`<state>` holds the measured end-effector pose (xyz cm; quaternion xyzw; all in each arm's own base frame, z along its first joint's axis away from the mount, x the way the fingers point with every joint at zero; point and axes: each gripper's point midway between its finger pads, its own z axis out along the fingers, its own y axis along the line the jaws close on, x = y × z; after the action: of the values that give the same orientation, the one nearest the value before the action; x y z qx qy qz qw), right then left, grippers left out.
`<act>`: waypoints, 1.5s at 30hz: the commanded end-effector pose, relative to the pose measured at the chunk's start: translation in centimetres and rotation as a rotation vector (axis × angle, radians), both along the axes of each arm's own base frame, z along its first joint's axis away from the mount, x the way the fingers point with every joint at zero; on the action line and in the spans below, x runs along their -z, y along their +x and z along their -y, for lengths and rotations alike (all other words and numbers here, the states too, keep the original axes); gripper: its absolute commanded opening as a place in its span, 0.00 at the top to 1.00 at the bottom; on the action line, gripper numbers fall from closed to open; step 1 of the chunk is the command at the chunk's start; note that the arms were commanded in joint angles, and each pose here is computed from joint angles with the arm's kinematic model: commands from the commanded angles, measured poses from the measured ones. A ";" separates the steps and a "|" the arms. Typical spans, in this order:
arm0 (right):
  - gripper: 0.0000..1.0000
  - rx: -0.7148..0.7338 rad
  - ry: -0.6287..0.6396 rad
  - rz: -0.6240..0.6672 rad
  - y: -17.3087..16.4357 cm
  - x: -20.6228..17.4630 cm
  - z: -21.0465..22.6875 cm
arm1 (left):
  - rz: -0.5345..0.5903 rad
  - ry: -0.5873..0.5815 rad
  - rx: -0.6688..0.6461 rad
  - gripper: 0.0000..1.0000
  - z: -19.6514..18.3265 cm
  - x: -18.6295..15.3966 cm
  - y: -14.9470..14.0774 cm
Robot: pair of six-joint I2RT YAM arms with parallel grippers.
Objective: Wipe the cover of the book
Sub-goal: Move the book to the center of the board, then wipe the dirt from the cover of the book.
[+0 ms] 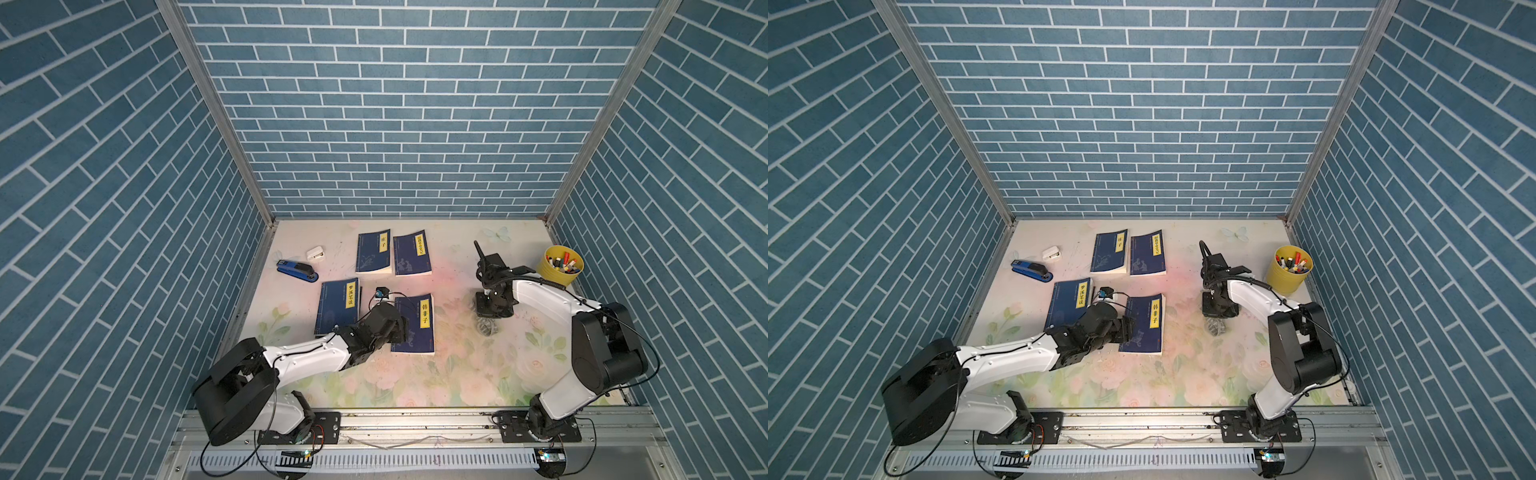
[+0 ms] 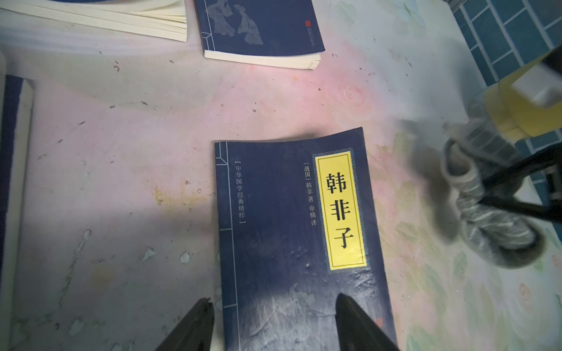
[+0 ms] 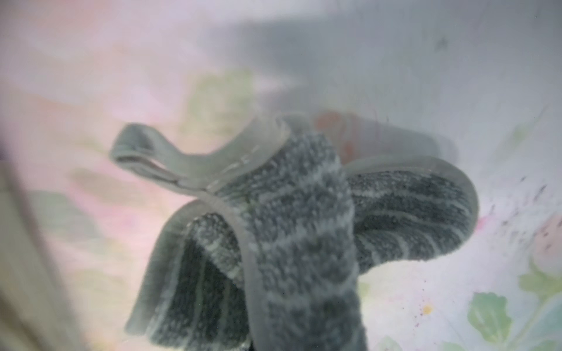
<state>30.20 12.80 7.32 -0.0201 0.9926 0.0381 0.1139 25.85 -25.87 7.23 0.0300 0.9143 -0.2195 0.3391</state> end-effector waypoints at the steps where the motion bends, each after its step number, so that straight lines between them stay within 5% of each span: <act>1: 1.00 -0.086 0.085 0.066 0.4 -4.0 -2.6 | -0.033 0.043 0.015 0.32 0.0 1.4 -0.1; 7: 1.00 -0.170 0.219 0.115 0.8 -6.9 -6.8 | -0.087 0.077 0.022 0.34 -0.1 4.1 -0.6; 25: 1.00 -0.227 0.259 0.095 0.3 -5.9 -9.7 | -0.127 -0.078 0.123 0.43 5.8 3.6 0.7; 35: 1.00 -0.287 0.250 0.029 1.3 -2.0 -13.6 | 0.009 -0.043 0.065 0.21 2.5 -2.2 1.9; 45: 1.00 -0.235 0.107 -0.111 1.2 6.0 -12.0 | 0.092 0.009 -0.026 0.17 -3.0 -6.1 3.2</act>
<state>31.73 25.77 3.16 -0.1336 0.9801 0.1302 0.0686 29.00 -25.20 13.76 0.0308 0.8900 -0.2465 0.3823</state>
